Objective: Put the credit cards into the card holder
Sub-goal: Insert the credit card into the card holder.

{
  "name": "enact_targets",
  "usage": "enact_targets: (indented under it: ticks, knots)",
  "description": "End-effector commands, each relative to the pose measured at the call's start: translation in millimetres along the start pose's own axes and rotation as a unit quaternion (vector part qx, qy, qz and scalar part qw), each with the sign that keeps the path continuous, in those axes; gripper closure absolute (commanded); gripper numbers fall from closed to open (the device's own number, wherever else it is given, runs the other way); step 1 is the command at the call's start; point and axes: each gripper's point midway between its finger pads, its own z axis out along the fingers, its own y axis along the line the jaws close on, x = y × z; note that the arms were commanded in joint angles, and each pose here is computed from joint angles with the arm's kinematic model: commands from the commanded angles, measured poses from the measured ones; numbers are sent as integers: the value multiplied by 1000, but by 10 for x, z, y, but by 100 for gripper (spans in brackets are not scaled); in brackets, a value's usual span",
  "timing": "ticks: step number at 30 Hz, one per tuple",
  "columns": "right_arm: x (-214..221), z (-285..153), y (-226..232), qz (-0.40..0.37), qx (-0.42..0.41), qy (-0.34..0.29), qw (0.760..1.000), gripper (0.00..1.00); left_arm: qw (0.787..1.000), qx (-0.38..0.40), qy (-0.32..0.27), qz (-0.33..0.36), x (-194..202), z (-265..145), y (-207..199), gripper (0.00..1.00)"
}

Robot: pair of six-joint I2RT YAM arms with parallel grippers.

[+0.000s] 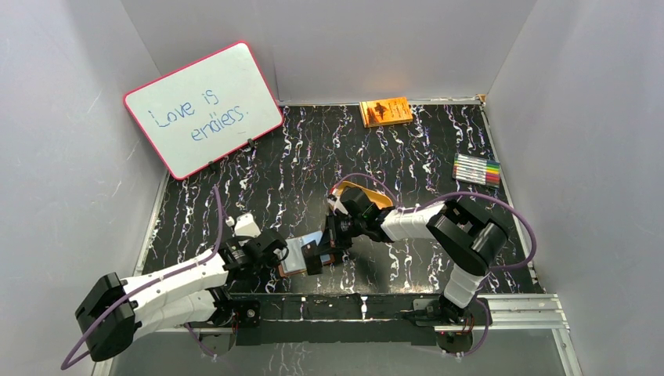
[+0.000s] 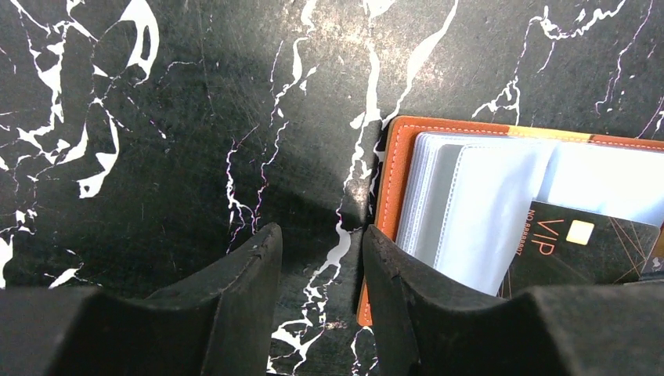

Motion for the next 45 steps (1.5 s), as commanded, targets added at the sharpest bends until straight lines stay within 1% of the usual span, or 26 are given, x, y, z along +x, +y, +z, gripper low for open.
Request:
enact_targets:
  ticks: [1,9,20,29,45]
  knots:
    - [-152,35,168,-14,-32,-19,999,100,1000,-13,1,0,21,57,43,60]
    - [-129,4,217,-24,-47,-19,998,100,1000,-3,9,14,53,102,-27,60]
    - [-170,23,212,-16,-52,-30,998,100,1000,0,17,21,79,125,-67,60]
    - [-227,7,69,15,-33,-49,998,100,1000,4,21,23,95,129,-77,60]
    - [-182,46,-39,74,-41,-61,995,100,999,16,40,15,180,142,-111,60]
